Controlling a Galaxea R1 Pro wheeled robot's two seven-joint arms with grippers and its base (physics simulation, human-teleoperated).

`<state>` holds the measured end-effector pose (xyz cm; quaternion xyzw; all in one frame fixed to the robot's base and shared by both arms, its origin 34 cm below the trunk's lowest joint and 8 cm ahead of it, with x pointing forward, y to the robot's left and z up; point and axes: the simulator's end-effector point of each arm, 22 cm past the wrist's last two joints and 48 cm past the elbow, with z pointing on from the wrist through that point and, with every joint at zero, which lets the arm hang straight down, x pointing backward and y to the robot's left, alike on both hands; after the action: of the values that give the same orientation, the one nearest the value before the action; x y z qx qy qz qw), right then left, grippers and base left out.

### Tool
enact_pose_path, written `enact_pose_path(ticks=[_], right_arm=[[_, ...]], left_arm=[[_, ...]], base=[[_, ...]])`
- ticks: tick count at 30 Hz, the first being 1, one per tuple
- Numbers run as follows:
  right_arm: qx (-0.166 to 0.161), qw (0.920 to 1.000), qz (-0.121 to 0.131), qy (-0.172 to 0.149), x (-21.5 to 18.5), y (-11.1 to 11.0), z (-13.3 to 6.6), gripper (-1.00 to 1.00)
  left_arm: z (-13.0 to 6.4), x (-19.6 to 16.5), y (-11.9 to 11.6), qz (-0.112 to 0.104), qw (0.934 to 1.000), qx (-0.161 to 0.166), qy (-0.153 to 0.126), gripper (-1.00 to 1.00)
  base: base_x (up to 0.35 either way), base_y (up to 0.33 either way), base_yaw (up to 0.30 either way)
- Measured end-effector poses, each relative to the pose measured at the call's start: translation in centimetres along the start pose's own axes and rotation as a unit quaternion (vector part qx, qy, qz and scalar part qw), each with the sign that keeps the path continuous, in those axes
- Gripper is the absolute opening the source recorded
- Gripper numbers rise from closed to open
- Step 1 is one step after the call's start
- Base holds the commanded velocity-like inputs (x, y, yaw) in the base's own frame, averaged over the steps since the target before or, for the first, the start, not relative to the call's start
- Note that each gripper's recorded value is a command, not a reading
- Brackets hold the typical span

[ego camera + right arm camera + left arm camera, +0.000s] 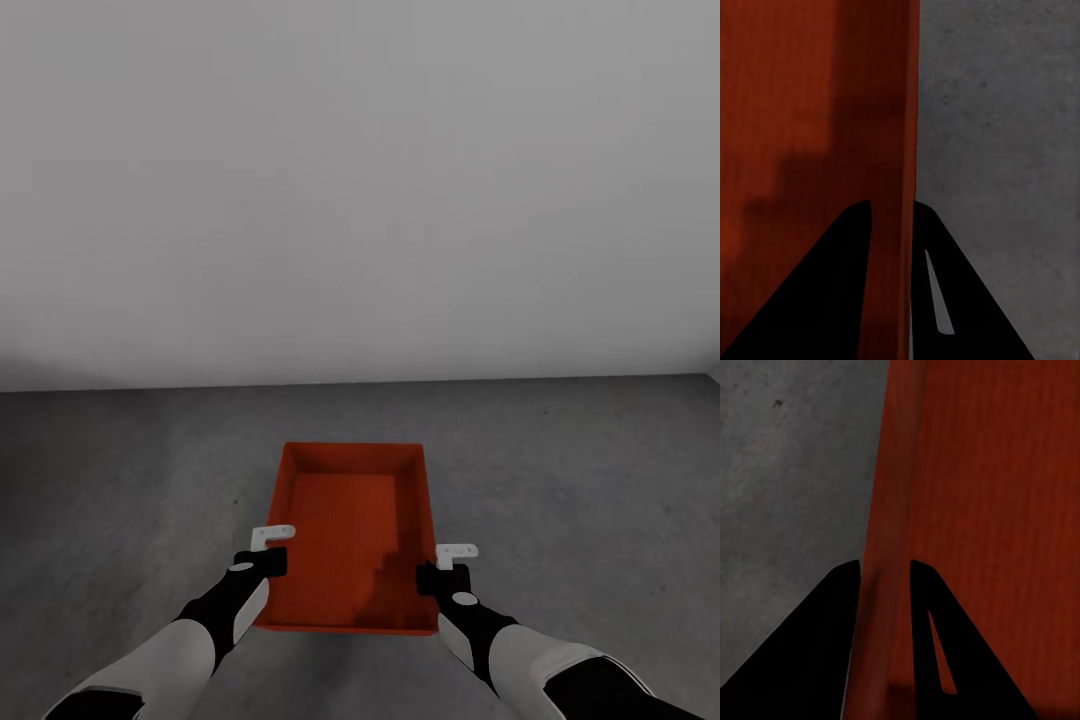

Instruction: Move the two storage containers from the living room to the garage. In the garage, place one container on the floor and stack the other container on top of it (either order is fine).

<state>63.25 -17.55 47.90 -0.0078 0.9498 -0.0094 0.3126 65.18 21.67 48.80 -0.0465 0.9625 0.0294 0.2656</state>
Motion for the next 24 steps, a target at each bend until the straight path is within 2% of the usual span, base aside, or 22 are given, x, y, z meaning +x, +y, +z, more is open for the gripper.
enact_pose_path(ticks=[12,24], right_arm=[[0.0,1.0,0.0,0.001,0.06,0.0,-0.01,-1.0],[0.0,1.0,0.0,0.0,0.02,0.0,-0.01,-1.0]], left_arm=[[0.01,0.08,0.01,0.0,1.0,0.0,0.001,-1.0],[0.0,0.03,0.0,0.0,1.0,0.0,0.0,-1.0]], base=[[0.0,0.0,0.0],[0.077,0.0,0.0]])
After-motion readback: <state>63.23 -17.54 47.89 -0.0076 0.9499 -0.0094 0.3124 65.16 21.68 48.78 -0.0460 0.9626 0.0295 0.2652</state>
